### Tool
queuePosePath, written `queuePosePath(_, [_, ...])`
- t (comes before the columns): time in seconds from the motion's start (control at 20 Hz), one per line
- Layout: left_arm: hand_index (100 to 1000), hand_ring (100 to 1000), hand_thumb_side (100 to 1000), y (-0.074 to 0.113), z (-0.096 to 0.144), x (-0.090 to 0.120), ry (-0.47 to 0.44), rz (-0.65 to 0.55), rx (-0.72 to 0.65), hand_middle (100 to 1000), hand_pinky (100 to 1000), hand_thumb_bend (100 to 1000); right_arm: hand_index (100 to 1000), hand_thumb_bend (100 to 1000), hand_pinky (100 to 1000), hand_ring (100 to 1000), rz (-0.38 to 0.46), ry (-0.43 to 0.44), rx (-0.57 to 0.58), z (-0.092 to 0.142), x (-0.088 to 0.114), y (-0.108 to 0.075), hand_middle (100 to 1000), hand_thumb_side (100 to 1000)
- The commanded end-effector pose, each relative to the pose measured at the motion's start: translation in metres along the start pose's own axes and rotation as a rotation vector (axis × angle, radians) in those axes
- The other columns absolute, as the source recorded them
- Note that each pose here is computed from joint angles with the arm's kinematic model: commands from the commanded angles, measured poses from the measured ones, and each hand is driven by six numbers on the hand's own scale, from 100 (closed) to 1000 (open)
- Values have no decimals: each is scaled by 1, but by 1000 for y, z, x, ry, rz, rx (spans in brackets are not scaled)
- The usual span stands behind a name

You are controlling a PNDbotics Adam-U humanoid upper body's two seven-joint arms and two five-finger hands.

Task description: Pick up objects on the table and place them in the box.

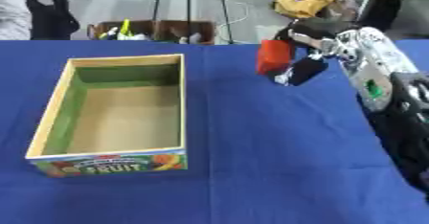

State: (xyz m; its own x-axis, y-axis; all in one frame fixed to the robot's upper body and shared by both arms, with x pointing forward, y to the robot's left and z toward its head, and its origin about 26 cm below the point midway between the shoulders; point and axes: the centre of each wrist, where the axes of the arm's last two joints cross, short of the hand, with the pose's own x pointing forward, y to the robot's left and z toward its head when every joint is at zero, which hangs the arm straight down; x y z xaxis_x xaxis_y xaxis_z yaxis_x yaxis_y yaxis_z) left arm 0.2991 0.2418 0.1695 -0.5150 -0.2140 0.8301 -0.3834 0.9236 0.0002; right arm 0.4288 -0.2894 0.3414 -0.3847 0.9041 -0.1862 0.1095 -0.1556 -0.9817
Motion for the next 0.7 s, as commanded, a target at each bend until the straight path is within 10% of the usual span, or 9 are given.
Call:
queuePosePath(0.05, [502,716,854,4,-3,7,-30,-8,-2,558,299,100,460,100,415,648,26,-34,-78,5,10,-31,430,427])
queuePosePath(0.7, [502,716,855,1,-4,8,-36,1,-19,557,300,100,464,100,414,617,7,-214,-169,-12,67,-69,421,431])
